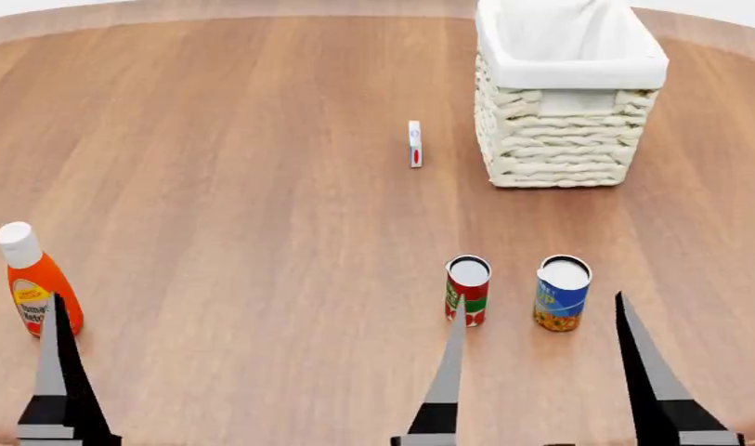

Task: Pick up the alphabet soup and the cream cheese box, and put them in the basket.

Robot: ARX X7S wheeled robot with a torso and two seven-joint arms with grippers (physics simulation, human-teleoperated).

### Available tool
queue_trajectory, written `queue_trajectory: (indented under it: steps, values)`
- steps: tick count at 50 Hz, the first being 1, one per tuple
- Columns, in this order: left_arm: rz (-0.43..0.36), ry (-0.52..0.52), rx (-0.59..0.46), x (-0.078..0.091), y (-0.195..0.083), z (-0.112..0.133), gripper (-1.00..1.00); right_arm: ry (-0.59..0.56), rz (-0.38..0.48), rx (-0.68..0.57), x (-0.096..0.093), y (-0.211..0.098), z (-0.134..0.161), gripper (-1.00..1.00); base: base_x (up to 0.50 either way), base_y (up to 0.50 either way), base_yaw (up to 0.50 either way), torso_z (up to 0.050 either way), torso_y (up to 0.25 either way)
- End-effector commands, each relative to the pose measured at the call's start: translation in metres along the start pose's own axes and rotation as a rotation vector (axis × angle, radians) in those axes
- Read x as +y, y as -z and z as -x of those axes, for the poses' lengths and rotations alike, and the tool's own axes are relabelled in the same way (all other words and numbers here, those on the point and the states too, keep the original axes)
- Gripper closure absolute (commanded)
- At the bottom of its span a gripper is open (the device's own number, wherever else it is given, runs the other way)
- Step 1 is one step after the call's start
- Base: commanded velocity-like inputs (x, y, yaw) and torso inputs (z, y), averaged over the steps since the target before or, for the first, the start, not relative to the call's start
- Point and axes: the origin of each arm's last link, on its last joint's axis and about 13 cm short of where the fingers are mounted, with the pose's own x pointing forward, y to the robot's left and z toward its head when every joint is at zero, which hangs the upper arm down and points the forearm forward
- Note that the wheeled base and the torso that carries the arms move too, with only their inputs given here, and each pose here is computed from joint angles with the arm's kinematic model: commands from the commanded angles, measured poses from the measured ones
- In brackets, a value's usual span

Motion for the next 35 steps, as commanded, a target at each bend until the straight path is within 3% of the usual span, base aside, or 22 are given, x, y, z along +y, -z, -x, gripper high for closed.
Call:
queue_trajectory:
  steps: [1,35]
  values:
    - [0.009,-0.005,-0.181,0.002,-0.049,0.002,-1.00,-0.020,-0.022,-0.163,-0.001,-0.039,0.004,-1.00,0.00,0.00,0.00,0.000,0.000]
    - [0.011,-0.001,-0.147,-0.001,-0.035,-0.002,-1.00,-0.051,-0.006,-0.105,0.002,-0.031,0.002,-1.00,0.05,0.00,0.00,0.000,0.000]
